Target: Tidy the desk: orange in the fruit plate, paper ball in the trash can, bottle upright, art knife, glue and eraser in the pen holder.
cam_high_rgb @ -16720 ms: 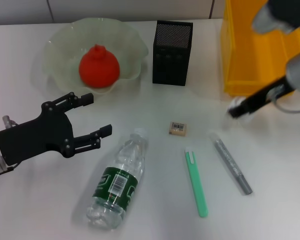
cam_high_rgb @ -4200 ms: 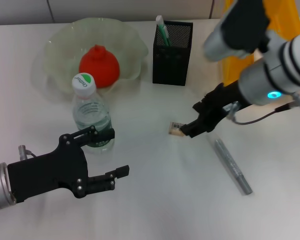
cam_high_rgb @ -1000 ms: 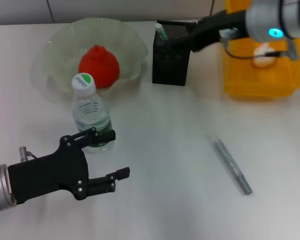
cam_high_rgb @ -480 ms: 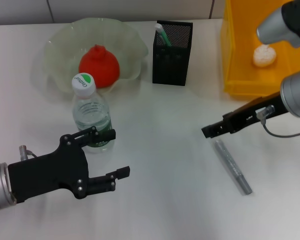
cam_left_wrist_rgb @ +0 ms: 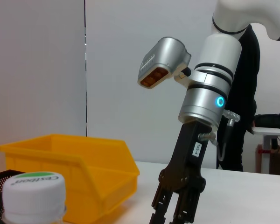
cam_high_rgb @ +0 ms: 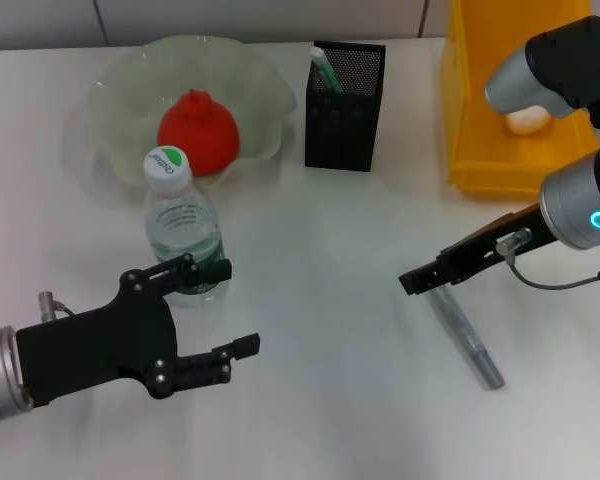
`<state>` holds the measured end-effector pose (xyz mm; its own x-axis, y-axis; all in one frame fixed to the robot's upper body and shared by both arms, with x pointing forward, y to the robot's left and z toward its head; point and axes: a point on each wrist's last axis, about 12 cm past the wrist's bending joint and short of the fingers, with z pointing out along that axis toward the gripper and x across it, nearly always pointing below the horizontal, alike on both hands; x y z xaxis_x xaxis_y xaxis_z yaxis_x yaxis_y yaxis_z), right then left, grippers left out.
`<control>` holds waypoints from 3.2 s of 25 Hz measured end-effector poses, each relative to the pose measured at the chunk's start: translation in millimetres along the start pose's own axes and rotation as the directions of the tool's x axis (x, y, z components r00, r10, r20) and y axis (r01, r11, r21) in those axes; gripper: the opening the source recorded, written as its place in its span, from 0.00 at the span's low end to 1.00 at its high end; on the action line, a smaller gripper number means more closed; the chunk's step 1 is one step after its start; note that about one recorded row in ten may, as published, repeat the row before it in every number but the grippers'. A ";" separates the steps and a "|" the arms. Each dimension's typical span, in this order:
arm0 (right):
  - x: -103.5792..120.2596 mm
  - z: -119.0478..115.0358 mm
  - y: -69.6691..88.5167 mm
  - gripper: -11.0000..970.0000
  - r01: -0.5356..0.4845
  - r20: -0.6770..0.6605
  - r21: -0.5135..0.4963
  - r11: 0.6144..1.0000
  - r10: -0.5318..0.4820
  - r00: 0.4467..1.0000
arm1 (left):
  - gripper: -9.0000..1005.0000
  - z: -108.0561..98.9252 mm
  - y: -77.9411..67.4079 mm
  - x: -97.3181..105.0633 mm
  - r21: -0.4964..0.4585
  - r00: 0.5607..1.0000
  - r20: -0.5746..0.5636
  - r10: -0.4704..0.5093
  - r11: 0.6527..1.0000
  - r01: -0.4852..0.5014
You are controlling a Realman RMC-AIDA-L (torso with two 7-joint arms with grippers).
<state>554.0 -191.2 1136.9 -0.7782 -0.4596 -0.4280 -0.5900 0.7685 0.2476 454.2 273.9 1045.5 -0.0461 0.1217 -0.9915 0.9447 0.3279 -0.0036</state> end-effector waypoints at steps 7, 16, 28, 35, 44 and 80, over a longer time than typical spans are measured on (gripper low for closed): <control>2.0 6.0 -3.1 0.74 -0.010 -0.028 0.026 1.000 0.010 1.000 | 0.80 0.0 0.0 0.0 0.000 1.000 0.000 0.000 1.000 0.000; 2.8 20.2 -1.9 0.74 0.011 -0.085 0.042 0.999 -0.007 0.996 | 0.80 0.6 -0.1 -0.1 0.000 1.000 0.001 0.000 1.000 0.000; -0.3 27.0 -3.1 0.41 0.012 -0.129 0.057 0.998 -0.004 0.992 | 0.80 1.0 -0.8 1.0 0.001 1.000 0.002 -0.007 1.000 0.007; -3.6 30.9 -0.2 0.20 0.034 -0.158 0.053 0.998 -0.025 0.987 | 0.80 1.2 -0.9 1.1 0.001 1.000 0.002 -0.008 1.000 0.008; -14.7 -5.0 -0.2 0.16 0.037 0.028 0.062 0.997 -0.038 0.999 | 0.80 0.8 -1.4 1.3 0.002 1.000 0.003 -0.010 1.000 0.010; -65.5 47.2 -52.7 0.19 0.226 0.795 0.136 0.965 -0.242 0.557 | 0.80 3.8 -2.3 0.4 0.017 1.000 0.008 -0.007 1.000 0.007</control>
<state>646.3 -180.6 1110.9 -0.1194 -0.0880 -0.9889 -0.7158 0.6979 0.0243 453.2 269.6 1044.6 -0.0502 0.1118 -0.9925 0.9496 0.3131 -0.0128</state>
